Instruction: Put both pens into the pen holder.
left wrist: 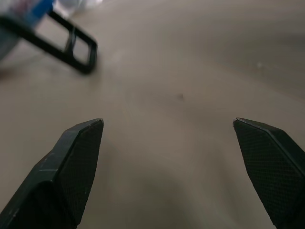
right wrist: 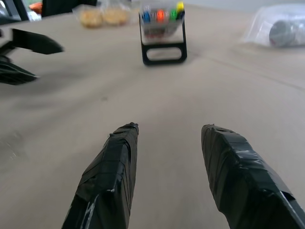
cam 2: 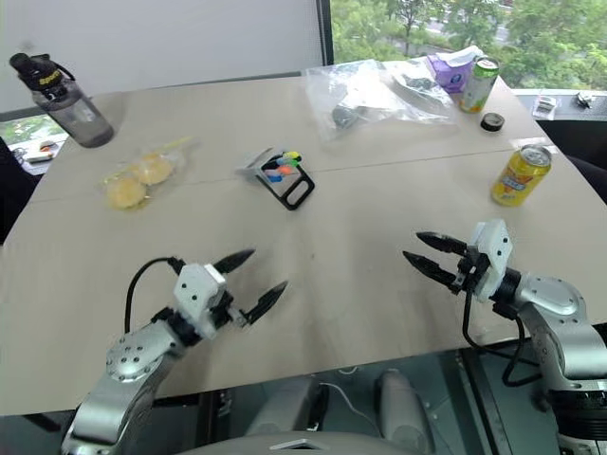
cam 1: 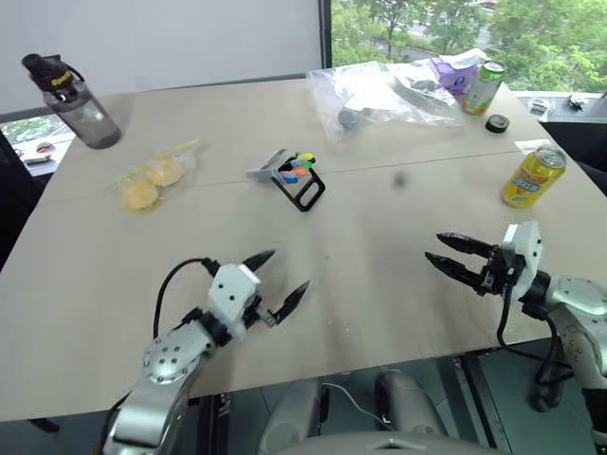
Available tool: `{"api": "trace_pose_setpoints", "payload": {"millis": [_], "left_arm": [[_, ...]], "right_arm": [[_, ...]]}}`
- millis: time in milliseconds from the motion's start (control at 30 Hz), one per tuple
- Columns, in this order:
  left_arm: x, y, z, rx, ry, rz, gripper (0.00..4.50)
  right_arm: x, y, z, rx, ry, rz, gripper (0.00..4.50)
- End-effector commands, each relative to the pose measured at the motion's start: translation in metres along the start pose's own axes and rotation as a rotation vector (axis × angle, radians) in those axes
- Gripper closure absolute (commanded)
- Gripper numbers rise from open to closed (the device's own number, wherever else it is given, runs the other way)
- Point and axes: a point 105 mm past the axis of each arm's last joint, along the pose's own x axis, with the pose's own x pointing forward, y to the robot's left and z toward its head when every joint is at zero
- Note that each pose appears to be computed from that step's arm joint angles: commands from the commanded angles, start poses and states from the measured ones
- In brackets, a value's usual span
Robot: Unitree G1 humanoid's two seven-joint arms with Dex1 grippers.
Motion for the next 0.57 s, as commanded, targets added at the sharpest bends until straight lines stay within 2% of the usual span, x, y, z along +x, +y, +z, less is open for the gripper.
{"api": "trace_pose_setpoints", "payload": {"millis": [33, 167, 267, 367, 567], "left_arm": [[-0.016, 0.005, -0.002, -0.039, 0.038, 0.034, 0.01], [-0.028, 0.013, 0.0, -0.153, 0.007, 0.07, 0.01], [-0.034, 0.016, 0.006, -0.132, -0.006, 0.087, 0.0], [-0.037, 0.018, 0.007, -0.104, 0.002, 0.106, 0.0], [-0.041, 0.012, -0.003, -0.117, 0.086, 0.105, 0.0]], "right_arm": [[-0.006, -0.004, -0.01, -0.048, 0.021, -0.002, 2.21], [-0.009, -0.007, -0.03, -0.078, 0.124, 0.026, 2.21], [-0.004, -0.008, -0.028, -0.047, 0.106, 0.035, 1.45], [0.005, -0.011, -0.015, -0.06, 0.039, 0.034, 0.02], [0.014, -0.005, -0.011, -0.064, 0.043, 0.078, 0.02]]}}
